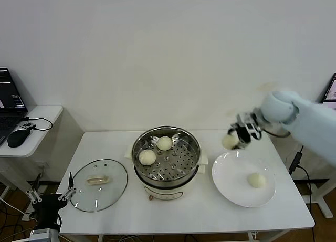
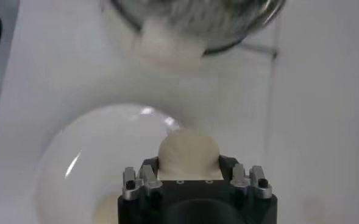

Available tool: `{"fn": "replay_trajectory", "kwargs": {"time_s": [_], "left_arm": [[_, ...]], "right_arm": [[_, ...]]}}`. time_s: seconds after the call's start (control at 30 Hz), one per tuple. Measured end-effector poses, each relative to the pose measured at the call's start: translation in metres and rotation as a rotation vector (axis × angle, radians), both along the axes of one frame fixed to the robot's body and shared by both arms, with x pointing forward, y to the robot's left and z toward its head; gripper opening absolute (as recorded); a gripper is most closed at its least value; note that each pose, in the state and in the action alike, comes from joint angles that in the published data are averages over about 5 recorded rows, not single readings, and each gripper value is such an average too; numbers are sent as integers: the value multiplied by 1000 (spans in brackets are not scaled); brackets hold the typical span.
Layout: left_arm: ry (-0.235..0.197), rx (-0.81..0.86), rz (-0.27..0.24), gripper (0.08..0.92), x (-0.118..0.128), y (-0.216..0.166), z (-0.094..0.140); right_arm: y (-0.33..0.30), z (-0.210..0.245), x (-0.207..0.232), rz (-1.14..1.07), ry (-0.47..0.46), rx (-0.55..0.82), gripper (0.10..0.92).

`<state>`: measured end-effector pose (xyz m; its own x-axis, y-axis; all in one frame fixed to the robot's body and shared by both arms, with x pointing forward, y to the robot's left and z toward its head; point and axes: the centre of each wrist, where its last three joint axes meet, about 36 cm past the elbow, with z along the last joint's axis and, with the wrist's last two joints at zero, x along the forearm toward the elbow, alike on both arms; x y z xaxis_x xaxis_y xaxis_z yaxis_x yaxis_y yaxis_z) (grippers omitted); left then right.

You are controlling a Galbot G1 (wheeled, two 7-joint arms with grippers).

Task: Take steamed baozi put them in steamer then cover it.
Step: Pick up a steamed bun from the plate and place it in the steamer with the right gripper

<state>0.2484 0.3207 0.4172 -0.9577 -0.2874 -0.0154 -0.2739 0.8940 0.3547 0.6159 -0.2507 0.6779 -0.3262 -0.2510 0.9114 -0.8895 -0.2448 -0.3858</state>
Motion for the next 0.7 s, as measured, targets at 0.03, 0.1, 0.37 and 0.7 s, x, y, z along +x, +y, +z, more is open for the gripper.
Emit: {"fn": "replay_trajectory", "kwargs": {"time_s": [0.03,0.1,0.37,0.7], "left_arm": [[0,-1,2,823,0,0,0],[1,-1,6,823,0,1,-1],[6,3,26,823,0,6,-4],[-2,5,43,823,-1,8,-2]], "right_arm": [[11,2,2,19,-1,3,619],[32,5,4,59,1,5,619],[116,-9,9,244,25,-20,619],[182,-47,0,489,40,-92,619]]}}
